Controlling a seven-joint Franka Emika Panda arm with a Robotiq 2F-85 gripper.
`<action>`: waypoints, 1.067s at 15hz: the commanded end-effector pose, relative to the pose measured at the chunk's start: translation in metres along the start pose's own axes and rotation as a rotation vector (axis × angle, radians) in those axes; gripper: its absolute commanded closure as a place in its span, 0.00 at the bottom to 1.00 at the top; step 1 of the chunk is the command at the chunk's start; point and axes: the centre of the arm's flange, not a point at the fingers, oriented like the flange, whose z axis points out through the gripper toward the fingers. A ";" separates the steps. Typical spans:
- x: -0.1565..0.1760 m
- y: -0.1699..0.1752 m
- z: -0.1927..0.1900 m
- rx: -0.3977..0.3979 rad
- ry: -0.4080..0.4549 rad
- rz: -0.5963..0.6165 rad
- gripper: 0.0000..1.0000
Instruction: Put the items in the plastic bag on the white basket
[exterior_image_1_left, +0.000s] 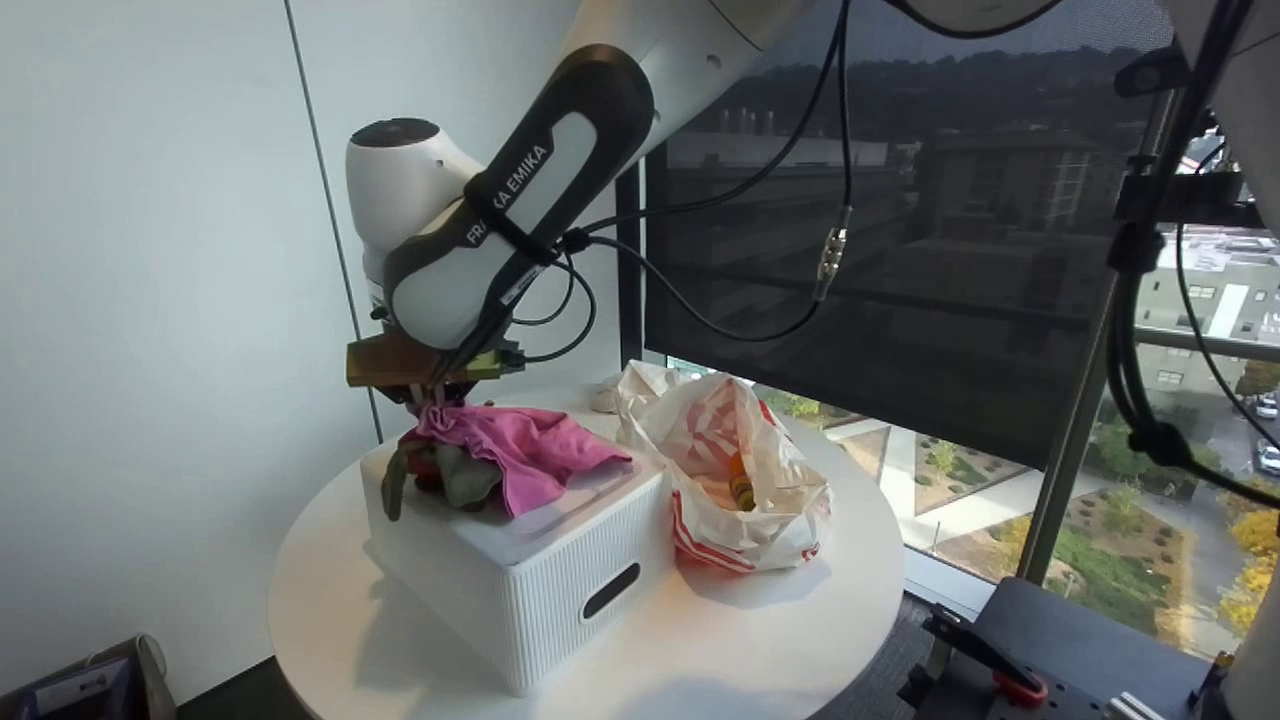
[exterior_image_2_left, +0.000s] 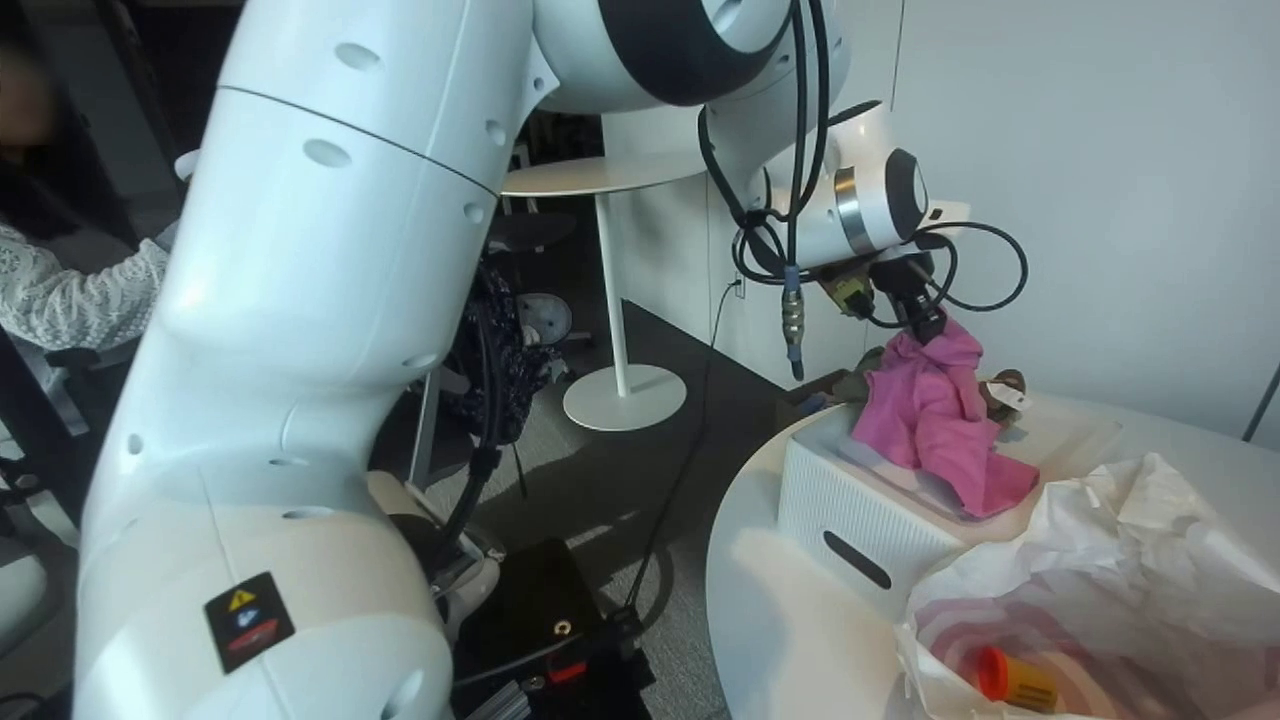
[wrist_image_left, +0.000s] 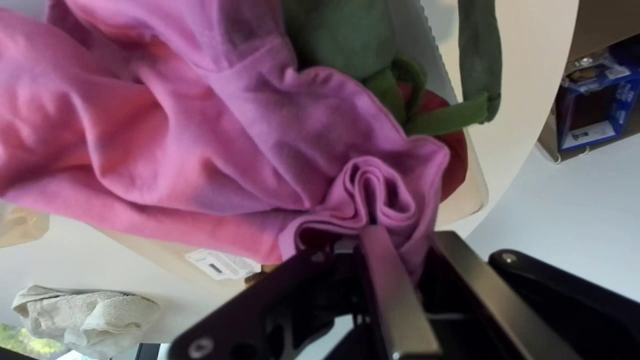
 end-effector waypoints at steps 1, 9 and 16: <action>0.004 0.001 0.015 0.002 0.017 -0.026 0.58; 0.027 0.034 -0.008 0.032 0.085 0.048 0.01; 0.039 0.081 -0.064 0.039 0.072 0.244 0.00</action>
